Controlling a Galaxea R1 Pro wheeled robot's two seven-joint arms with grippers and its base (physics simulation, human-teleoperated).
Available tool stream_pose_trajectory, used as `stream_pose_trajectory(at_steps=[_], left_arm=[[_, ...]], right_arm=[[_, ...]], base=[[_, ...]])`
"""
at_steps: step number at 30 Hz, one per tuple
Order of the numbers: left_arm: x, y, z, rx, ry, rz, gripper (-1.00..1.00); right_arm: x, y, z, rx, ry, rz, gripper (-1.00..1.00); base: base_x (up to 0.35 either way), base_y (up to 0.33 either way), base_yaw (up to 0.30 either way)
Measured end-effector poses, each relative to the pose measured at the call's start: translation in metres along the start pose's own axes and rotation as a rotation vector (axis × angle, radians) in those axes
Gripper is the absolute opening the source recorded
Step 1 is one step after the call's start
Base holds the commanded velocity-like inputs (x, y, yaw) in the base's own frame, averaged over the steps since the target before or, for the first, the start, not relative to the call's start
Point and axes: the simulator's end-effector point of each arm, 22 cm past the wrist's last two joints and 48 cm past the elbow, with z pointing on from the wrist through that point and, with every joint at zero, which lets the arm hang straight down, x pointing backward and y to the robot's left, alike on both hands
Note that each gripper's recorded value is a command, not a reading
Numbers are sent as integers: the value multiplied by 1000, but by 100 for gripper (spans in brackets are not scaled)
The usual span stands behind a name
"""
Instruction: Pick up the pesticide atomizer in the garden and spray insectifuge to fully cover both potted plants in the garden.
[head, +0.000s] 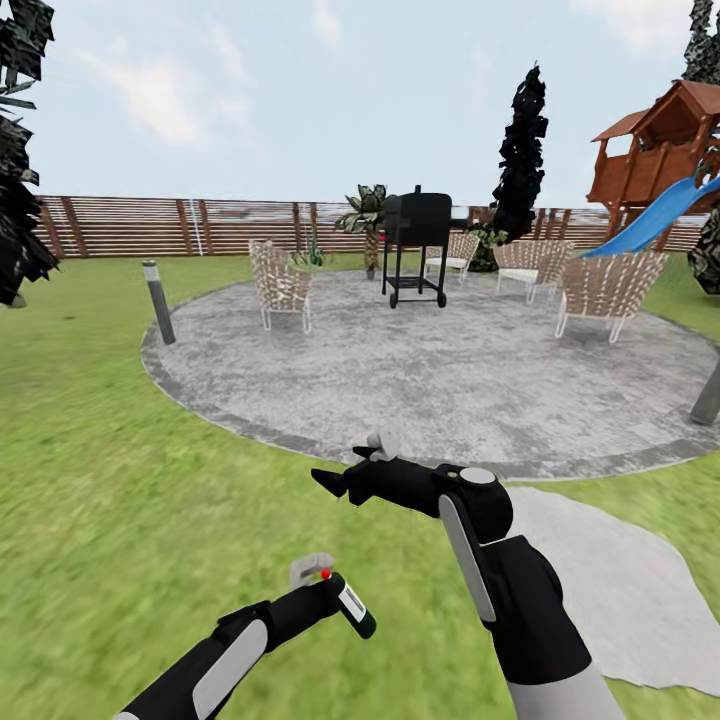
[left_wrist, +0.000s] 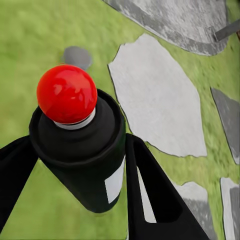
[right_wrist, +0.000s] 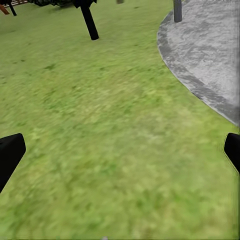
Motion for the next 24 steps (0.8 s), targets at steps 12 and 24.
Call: stream_pose_trajectory(at_steps=[12, 24], left_arm=[[0, 0, 0, -1, 0, 0, -100], [0, 1, 0, -1, 0, 0, -100]], right_arm=[[0, -1, -1, 1, 0, -2, 100], [0, -1, -1, 1, -1, -3, 100]], base=[[337, -98, 0], [337, -98, 0]])
